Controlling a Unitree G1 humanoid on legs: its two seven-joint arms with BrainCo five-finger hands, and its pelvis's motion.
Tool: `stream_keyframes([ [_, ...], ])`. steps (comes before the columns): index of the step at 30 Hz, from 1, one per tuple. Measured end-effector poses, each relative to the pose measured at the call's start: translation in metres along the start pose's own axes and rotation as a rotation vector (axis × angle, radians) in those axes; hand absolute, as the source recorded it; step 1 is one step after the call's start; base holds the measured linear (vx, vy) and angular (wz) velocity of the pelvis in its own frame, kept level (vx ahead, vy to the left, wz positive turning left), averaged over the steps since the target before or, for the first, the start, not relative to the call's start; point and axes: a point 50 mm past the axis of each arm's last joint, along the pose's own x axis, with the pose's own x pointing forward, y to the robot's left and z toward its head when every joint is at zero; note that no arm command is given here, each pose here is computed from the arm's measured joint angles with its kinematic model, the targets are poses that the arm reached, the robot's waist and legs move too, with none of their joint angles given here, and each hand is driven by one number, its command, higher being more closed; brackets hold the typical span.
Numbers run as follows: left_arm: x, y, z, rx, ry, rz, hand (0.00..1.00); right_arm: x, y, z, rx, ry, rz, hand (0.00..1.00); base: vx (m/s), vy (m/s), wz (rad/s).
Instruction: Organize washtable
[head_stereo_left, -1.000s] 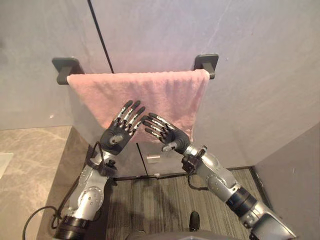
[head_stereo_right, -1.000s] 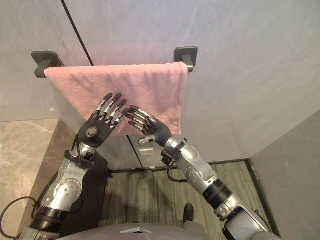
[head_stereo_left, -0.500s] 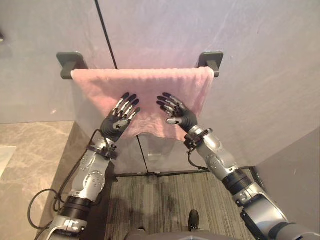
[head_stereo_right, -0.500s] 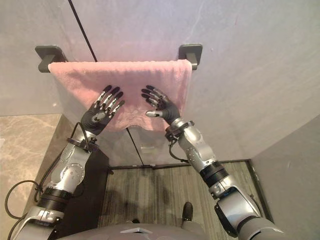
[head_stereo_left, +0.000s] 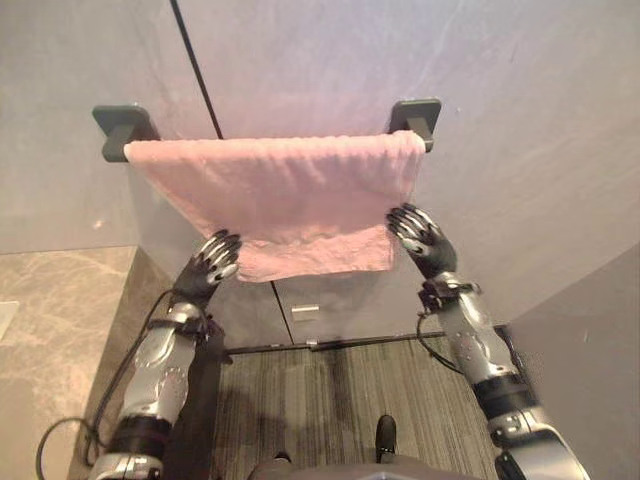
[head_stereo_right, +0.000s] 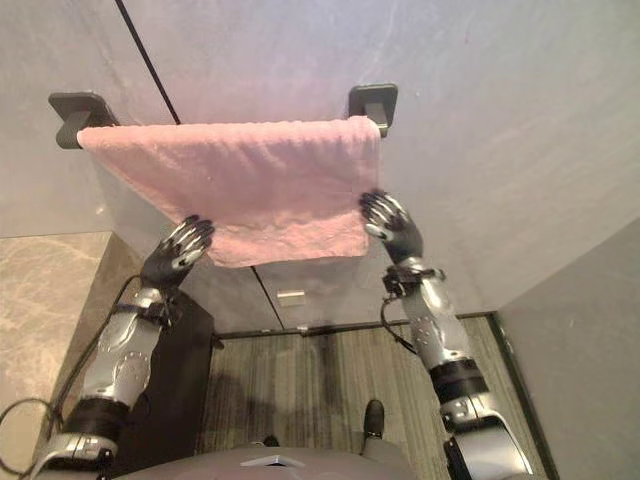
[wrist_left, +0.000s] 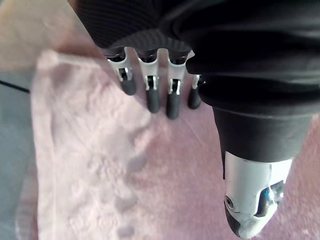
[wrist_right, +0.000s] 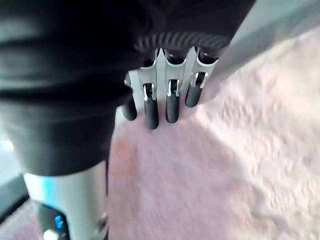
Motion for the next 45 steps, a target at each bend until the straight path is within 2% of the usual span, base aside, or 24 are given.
stream_keyframes([
  [4,-0.027,0.025,-0.018,-0.031,0.037,0.204,0.0,-0.03,-0.038,0.0,0.015,-0.012,-0.18,0.0,0.0,-0.001,-0.02],
  [10,-0.053,0.046,-0.035,-0.037,0.083,0.365,0.0,-0.064,-0.07,-0.005,0.04,-0.025,-0.36,0.0,0.0,0.0,0.0],
  [14,-0.074,0.056,-0.065,-0.027,0.221,0.443,0.0,-0.086,-0.088,-0.029,0.06,0.06,-0.489,0.0,0.0,0.002,0.01],
  [15,-0.089,0.057,-0.083,-0.027,0.307,0.479,0.0,-0.101,-0.096,-0.043,0.074,0.11,-0.562,0.0,0.0,0.0,0.0],
  [19,-0.129,0.052,-0.129,0.034,0.595,0.527,0.0,-0.148,-0.106,-0.086,0.044,0.331,-0.695,0.0,0.01,0.002,0.0],
  [21,-0.149,0.042,-0.149,0.057,0.729,0.529,0.0,-0.177,-0.107,-0.108,0.03,0.474,-0.753,0.0,0.04,0.013,-0.01],
  [22,-0.164,0.032,-0.163,0.058,0.814,0.535,0.0,-0.206,-0.106,-0.126,0.061,0.582,-0.825,0.0,0.03,0.016,-0.05],
  [27,-0.195,0.012,-0.187,0.024,0.988,0.596,0.0,-0.274,-0.1,-0.154,0.119,0.819,-1.025,0.0,0.0,0.013,-0.11],
  [30,-0.194,0.007,-0.19,0.014,0.994,0.613,0.0,-0.303,-0.097,-0.157,0.105,0.92,-1.085,0.0,-0.05,-0.011,-0.1],
  [34,-0.198,0.005,-0.191,-0.005,0.993,0.651,0.0,-0.309,-0.096,-0.158,0.101,0.948,-1.106,0.0,-0.01,-0.083,-0.28],
  [36,-0.212,0.009,-0.19,-0.005,1.005,0.685,0.0,-0.307,-0.095,-0.16,0.089,0.967,-1.091,0.0,0.07,-0.126,-0.28],
  [38,-0.206,0.011,-0.187,-0.016,0.972,0.694,0.0,-0.305,-0.097,-0.16,0.073,0.99,-1.085,0.0,-0.04,-0.293,0.04],
  [41,-0.198,0.008,-0.186,-0.039,0.935,0.707,0.0,-0.285,-0.11,-0.15,-0.006,0.965,-1.042,0.0,-0.18,-0.287,0.06],
  [45,-0.204,0.012,-0.185,-0.066,0.926,0.767,0.0,-0.263,-0.115,-0.147,-0.032,0.927,-1.009,0.0,-0.08,-0.215,0.12],
])
